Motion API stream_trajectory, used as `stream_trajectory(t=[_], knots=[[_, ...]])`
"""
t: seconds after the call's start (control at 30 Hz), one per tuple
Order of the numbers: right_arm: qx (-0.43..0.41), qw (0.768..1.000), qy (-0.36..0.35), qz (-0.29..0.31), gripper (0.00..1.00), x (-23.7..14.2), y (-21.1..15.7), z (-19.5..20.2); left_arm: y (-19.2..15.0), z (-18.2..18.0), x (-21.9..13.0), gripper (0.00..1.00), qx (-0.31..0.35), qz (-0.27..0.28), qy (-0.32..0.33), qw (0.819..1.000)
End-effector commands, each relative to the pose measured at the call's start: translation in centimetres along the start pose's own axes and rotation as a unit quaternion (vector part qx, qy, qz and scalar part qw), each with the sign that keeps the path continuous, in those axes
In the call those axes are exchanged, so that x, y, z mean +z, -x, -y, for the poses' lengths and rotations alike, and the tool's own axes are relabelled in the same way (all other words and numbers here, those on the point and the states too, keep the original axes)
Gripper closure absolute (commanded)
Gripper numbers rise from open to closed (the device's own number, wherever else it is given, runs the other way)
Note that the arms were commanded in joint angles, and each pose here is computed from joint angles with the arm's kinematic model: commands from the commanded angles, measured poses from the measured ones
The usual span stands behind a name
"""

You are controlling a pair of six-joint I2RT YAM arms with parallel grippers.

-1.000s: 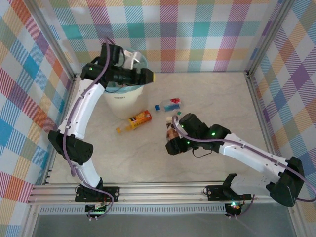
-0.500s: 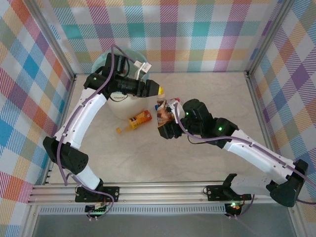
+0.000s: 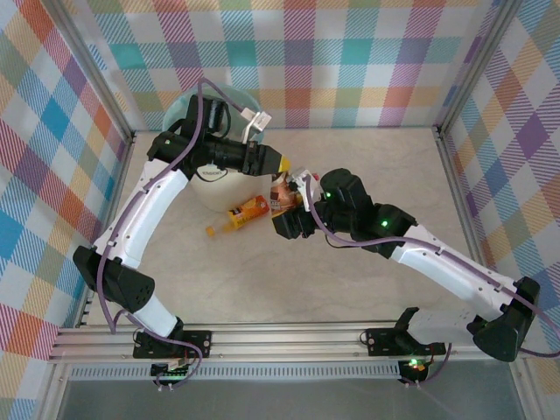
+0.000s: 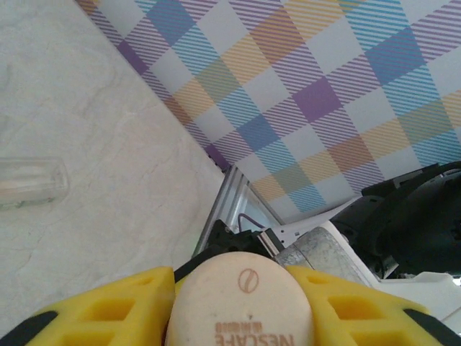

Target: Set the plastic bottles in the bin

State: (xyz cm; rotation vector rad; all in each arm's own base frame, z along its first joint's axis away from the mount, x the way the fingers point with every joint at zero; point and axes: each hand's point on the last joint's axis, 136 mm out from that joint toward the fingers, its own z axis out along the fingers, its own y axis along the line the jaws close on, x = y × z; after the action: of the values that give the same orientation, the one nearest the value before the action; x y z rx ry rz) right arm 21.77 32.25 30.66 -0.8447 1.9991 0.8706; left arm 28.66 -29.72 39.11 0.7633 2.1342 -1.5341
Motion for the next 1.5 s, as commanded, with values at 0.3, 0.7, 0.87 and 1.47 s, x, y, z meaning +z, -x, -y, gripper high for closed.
stream_trajectory(t=[0.3,0.7,0.87,1.47], knots=[[-0.02,0.999,0.002,0.038,0.35,-0.2,3.0,-0.4,1.1,0.4,-0.4,0.98,0.006,0.023,0.04,0.999],[-0.02,0.996,-0.054,0.068,0.02,-1.8,4.2,1.2,4.5,1.5,-3.5,1.0,0.022,0.108,0.119,0.987],[-0.024,0.993,-0.07,0.088,0.0,-3.1,5.0,1.4,6.6,2.5,-6.1,1.0,0.035,0.163,0.155,0.974],[-0.047,0.986,-0.086,0.134,0.0,-6.0,7.0,1.2,14.5,5.1,-18.7,1.0,0.061,0.37,0.257,0.891]])
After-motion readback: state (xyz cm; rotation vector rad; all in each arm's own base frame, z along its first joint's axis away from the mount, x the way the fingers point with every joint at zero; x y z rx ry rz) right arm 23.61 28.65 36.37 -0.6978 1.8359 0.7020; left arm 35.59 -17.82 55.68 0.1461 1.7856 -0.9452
